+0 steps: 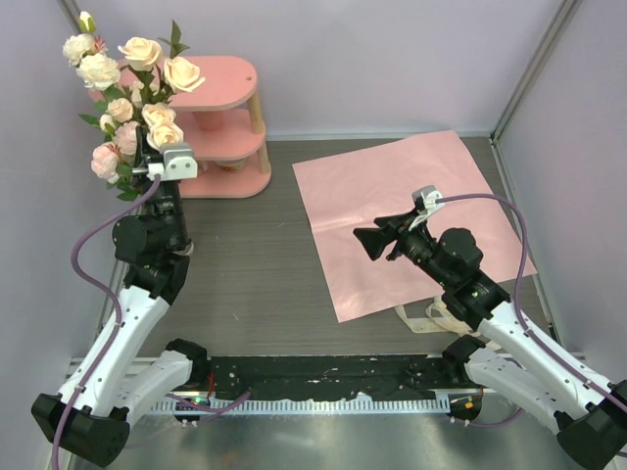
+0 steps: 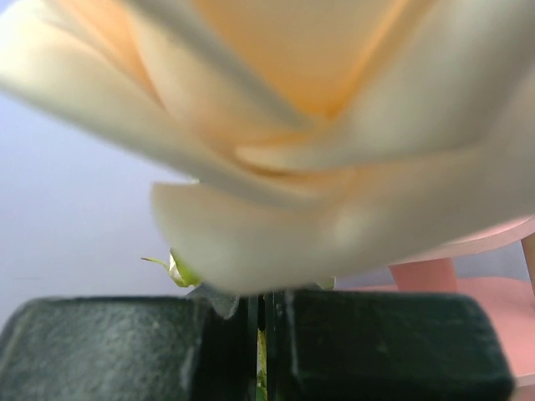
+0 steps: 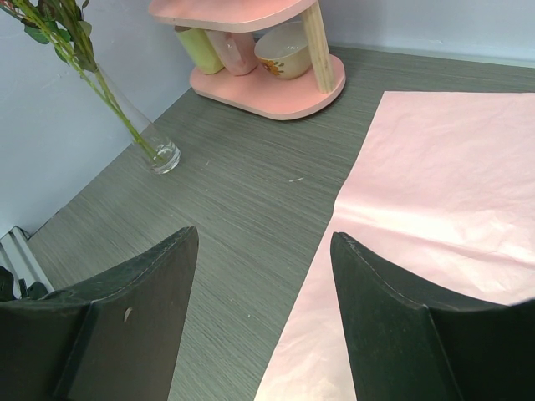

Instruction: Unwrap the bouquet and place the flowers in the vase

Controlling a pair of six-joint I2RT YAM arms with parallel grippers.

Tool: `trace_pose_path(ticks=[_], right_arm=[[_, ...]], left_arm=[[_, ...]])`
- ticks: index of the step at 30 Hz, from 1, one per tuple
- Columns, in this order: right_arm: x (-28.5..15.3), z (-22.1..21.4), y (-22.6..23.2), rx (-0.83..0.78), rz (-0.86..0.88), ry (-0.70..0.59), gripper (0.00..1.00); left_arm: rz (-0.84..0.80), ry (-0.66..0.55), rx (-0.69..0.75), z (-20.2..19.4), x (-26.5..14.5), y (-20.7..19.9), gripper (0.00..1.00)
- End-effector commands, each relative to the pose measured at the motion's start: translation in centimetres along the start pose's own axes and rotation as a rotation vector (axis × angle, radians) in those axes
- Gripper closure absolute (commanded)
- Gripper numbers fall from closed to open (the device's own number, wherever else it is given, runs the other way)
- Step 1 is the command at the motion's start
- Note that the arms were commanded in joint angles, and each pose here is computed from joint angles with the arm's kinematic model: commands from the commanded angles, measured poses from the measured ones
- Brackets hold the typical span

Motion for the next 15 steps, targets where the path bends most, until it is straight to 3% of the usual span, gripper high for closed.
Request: trace_pose_path(ticks=[1,15], right_arm=[[0.2,0.8,0.6,0.005,0.024,-0.029,0.30],[0.2,0.5,0.4,0.017,0.023,-0.027,0.30]], left_arm=[[0.062,-0.044,-0.031,1.2,0.2,1.7,1.00],[0.082,0.061,-0.105,-1.9,-2.3,0.4,1.00]])
Point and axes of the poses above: each gripper's point midway between its finger pads, its own x axis out along the fingers, its own y axis along the line the jaws close on, z = x × y, the point moved 8 cm from there along -x, back along the fingers, and after that the axes turned 9 degrees about x, right-handed, at the moved point
